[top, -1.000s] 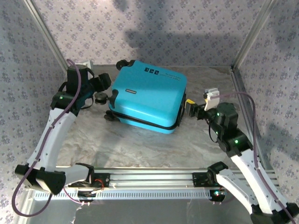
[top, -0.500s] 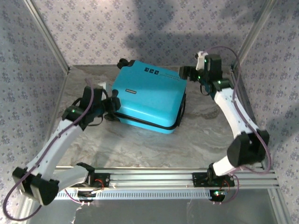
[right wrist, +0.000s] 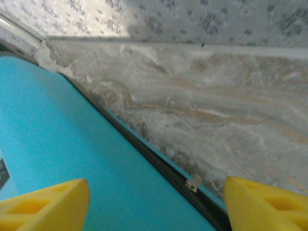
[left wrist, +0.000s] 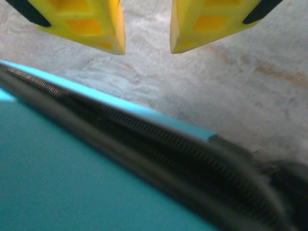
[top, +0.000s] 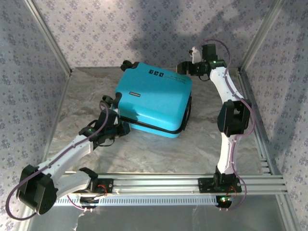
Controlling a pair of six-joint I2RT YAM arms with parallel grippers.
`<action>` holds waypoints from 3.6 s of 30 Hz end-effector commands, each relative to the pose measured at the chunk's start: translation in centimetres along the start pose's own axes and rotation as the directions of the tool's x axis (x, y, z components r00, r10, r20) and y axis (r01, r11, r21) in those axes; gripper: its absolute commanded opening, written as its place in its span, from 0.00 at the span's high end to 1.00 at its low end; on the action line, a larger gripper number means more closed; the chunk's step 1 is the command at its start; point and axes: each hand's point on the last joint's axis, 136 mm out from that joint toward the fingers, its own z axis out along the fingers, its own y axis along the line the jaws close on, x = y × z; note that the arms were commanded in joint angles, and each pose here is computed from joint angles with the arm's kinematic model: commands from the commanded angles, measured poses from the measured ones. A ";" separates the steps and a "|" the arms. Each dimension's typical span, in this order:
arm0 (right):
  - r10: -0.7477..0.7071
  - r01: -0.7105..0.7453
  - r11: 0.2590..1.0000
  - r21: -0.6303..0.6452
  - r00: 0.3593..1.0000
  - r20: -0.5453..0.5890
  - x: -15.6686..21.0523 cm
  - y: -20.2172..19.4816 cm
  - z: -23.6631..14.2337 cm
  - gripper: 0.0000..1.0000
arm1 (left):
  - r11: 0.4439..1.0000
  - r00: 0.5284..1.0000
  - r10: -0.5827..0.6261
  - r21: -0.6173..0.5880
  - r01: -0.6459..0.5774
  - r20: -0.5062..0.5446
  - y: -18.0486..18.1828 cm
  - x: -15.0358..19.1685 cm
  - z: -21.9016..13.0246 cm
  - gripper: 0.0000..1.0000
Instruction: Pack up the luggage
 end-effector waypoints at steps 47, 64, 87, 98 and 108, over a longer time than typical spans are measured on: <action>-0.195 0.195 0.981 -0.010 0.978 -0.072 23.7 15.5 -11.6 0.30 | 0.964 0.965 0.099 -0.266 -0.032 0.243 -0.3 -24.9 -1.0 0.44; -0.255 0.267 0.907 -0.325 0.964 0.080 23.0 25.8 -3.3 0.34 | 0.954 0.973 -0.028 -0.286 0.095 0.231 4.2 -12.5 -5.1 0.42; -0.197 0.158 0.974 0.163 0.946 0.258 9.9 9.8 -14.2 0.12 | 0.989 0.960 0.016 -0.143 0.025 0.279 -0.1 -1.7 -6.6 0.40; -0.241 0.244 0.970 -0.012 0.963 0.117 0.1 7.3 -6.9 0.06 | 0.964 0.941 0.045 -0.262 0.047 0.335 1.2 -8.1 -8.6 0.31; -0.221 0.216 0.972 -0.096 0.974 -0.047 -0.7 5.5 -0.3 0.04 | 0.960 0.946 -0.084 -0.230 0.162 0.314 4.9 -11.2 -6.3 0.45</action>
